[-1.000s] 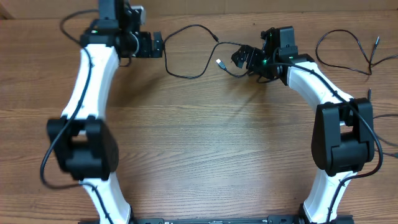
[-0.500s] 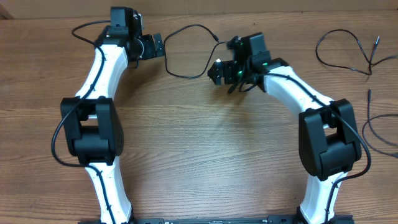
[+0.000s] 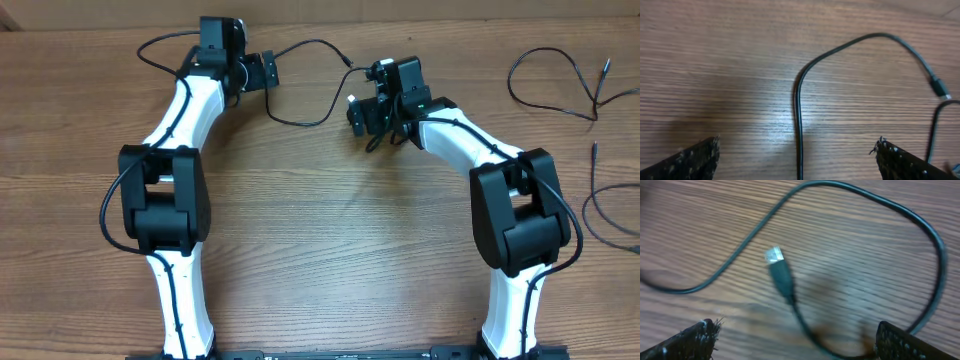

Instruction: Untangle cables

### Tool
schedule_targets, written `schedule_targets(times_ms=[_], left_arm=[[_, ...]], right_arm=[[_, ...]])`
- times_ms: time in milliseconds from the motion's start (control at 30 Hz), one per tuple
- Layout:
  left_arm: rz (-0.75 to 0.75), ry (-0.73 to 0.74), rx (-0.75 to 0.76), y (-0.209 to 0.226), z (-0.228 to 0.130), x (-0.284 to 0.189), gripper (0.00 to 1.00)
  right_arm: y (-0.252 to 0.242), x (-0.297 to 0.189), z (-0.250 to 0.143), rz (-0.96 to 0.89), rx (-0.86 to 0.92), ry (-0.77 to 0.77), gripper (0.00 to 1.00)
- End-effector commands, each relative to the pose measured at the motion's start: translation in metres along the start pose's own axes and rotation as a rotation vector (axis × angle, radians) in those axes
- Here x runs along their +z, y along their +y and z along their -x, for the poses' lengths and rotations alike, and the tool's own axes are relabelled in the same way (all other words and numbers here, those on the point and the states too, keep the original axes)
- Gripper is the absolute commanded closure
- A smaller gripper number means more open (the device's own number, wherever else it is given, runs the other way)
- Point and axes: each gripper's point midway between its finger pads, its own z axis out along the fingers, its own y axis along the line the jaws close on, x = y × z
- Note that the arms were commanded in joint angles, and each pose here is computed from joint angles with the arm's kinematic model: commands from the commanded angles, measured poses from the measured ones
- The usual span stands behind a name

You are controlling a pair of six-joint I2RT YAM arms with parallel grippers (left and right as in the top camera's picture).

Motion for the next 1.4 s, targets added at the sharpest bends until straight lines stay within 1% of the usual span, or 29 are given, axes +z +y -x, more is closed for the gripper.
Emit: schedule_targets(times_ms=[0, 33, 100, 200, 233, 267, 300, 467, 567, 667, 733, 767, 800, 833, 867, 900, 933, 1000, 1033, 1100, 1233, 1367], left_arm=[[0.024, 0.021, -0.011, 0.004, -0.013, 0.019, 0.00], [0.024, 0.023, -0.010, 0.003, -0.015, 0.020, 0.01], [0.039, 0.024, -0.009, 0.006, -0.018, 0.026, 0.07], [0.043, 0.024, -0.009, 0.008, -0.021, 0.034, 0.21], [0.044, 0.028, -0.014, 0.009, -0.025, 0.039, 0.28], [0.044, 0.031, -0.017, 0.010, -0.027, 0.043, 0.33], [0.044, 0.034, -0.017, 0.010, -0.030, 0.046, 0.35], [0.039, 0.050, -0.014, 0.008, -0.045, 0.066, 0.35], [0.025, 0.048, -0.003, 0.000, -0.049, 0.072, 0.32], [0.015, 0.039, 0.009, -0.008, -0.049, 0.074, 0.29], [0.005, 0.027, 0.017, -0.014, -0.047, 0.075, 0.30], [0.002, 0.021, 0.020, -0.016, -0.046, 0.075, 0.33], [-0.001, 0.017, 0.021, -0.017, -0.046, 0.075, 0.38], [-0.004, 0.014, 0.024, -0.020, -0.045, 0.075, 0.46], [-0.007, 0.011, 0.027, -0.022, -0.045, 0.075, 0.53], [-0.009, 0.009, 0.030, -0.024, -0.045, 0.075, 0.60], [-0.011, 0.006, 0.032, -0.025, -0.045, 0.075, 0.67], [-0.013, 0.004, 0.033, -0.026, -0.045, 0.075, 0.82], [-0.014, 0.006, 0.034, -0.027, -0.045, 0.075, 0.88], [-0.015, 0.007, 0.035, -0.028, -0.046, 0.076, 0.95], [-0.042, 0.017, 0.024, -0.035, -0.048, 0.076, 0.96], [-0.165, 0.048, 0.030, -0.059, -0.054, 0.073, 0.96]], right_arm=[[-0.013, 0.008, 0.005, -0.035, -0.003, -0.015, 0.00], [-0.013, 0.011, 0.003, -0.035, -0.006, -0.013, 0.00], [-0.014, 0.016, 0.002, -0.032, -0.017, -0.014, 0.00], [-0.013, 0.023, 0.000, -0.025, -0.017, -0.018, 0.00], [-0.011, 0.026, -0.003, -0.009, -0.017, -0.014, 0.00], [-0.008, 0.029, -0.005, 0.009, -0.017, -0.010, 0.01], [-0.007, 0.030, -0.006, 0.018, -0.017, -0.007, 0.01], [-0.005, 0.041, -0.009, 0.037, -0.020, -0.017, 0.03], [-0.002, 0.045, -0.008, 0.052, -0.052, -0.029, 0.04], [-0.003, 0.051, -0.013, 0.056, -0.061, -0.021, 0.09], [0.000, 0.055, -0.020, 0.077, -0.058, -0.005, 0.16], [0.002, 0.057, -0.023, 0.090, -0.057, 0.003, 0.20], [0.004, 0.058, -0.026, 0.105, -0.056, 0.011, 0.24], [0.007, 0.059, -0.029, 0.121, -0.054, 0.022, 0.28], [0.008, 0.059, -0.030, 0.131, -0.053, 0.026, 0.35], [0.010, 0.059, -0.032, 0.139, -0.052, 0.032, 0.53], [0.010, 0.059, -0.033, 0.141, -0.051, 0.036, 0.68], [0.012, 0.059, -0.034, 0.143, -0.052, 0.042, 0.96], [0.013, 0.059, -0.035, 0.144, -0.054, 0.044, 0.96], [0.015, 0.059, -0.037, 0.146, -0.056, 0.052, 0.96], [0.021, 0.059, -0.038, 0.152, -0.063, 0.058, 0.96], [0.021, 0.059, -0.036, 0.150, 0.005, 0.054, 0.96]])
